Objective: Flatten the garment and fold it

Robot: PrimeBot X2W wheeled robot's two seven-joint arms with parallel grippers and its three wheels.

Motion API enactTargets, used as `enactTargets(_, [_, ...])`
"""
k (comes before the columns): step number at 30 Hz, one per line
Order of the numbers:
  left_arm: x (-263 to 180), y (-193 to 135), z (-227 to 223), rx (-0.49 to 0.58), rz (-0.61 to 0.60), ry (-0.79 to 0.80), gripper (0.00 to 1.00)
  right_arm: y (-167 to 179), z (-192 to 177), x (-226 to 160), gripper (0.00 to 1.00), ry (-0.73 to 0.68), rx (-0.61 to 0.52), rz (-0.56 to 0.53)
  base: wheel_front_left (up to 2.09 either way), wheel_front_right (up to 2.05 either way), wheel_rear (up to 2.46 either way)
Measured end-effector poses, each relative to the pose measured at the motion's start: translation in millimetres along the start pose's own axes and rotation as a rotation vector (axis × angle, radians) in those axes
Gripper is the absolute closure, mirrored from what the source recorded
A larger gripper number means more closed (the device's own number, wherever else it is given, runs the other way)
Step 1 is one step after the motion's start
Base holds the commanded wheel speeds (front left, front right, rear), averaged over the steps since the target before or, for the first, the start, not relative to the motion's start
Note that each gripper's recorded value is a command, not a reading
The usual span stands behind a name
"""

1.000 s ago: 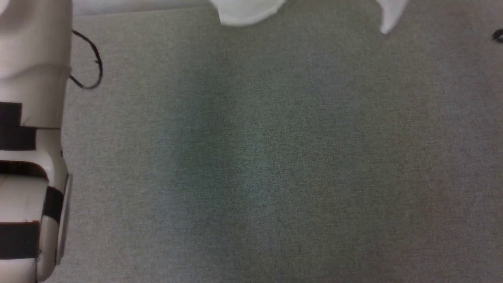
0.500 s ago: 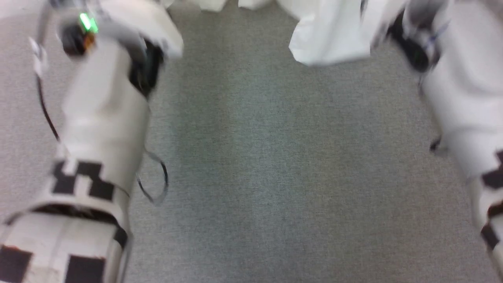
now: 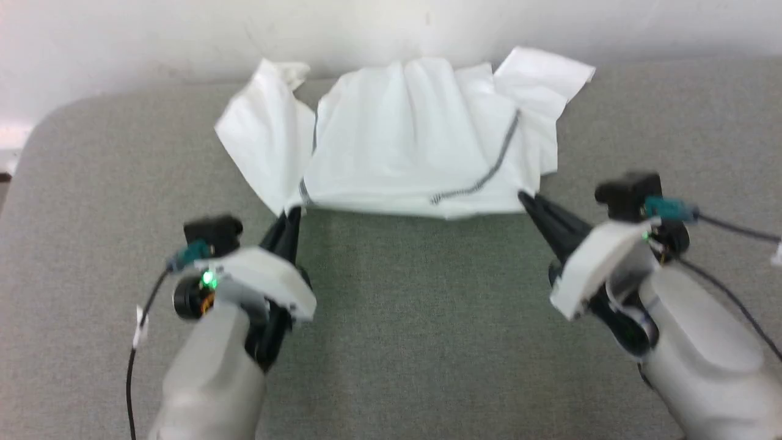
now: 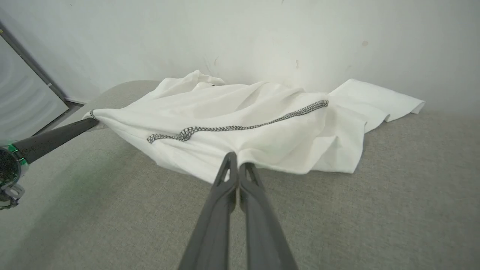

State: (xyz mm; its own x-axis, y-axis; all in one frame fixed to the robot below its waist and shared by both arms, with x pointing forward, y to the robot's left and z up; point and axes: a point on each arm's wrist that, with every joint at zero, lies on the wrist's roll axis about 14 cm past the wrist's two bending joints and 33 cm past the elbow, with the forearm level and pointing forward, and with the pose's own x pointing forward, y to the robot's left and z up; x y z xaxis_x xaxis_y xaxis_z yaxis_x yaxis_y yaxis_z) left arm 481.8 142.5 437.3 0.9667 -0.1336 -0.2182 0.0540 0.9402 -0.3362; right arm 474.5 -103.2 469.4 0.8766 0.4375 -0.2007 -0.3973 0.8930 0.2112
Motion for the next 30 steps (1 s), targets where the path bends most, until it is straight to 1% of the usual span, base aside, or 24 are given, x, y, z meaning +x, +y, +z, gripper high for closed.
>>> enactTargets(4, [-38,-6,-8,0.006,-0.040,-0.034,1.00,8,-5,-34,1.00,-0.009,0.010,0.012,0.00,0.00,0.00])
enactTargets(8, [-79,-13,-15,0.007,-0.036,-0.021,1.00,15,-16,-71,1.00,0.019,0.020,0.004,0.00,0.00,0.00])
enactTargets(13, [-136,-24,-29,-0.002,-0.029,0.081,1.00,23,-37,-119,1.00,0.093,0.035,-0.038,0.00,0.00,0.00])
enactTargets(15, [-154,-27,-27,-0.003,-0.028,0.107,1.00,26,-41,-135,1.00,0.111,0.052,-0.065,0.00,0.00,0.00])
enactTargets(20, [-193,-20,-40,-0.011,0.023,0.225,1.00,31,-52,-161,1.00,0.161,0.095,-0.128,0.00,0.00,0.00])
enactTargets(23, [-211,-21,-54,-0.028,0.030,0.316,1.00,31,-65,-172,1.00,0.206,0.115,-0.164,0.00,0.00,0.00])
enactTargets(30, [-232,-24,-82,-0.082,0.060,0.450,1.00,31,-100,-187,1.00,0.320,0.164,-0.219,0.00,0.00,0.00])
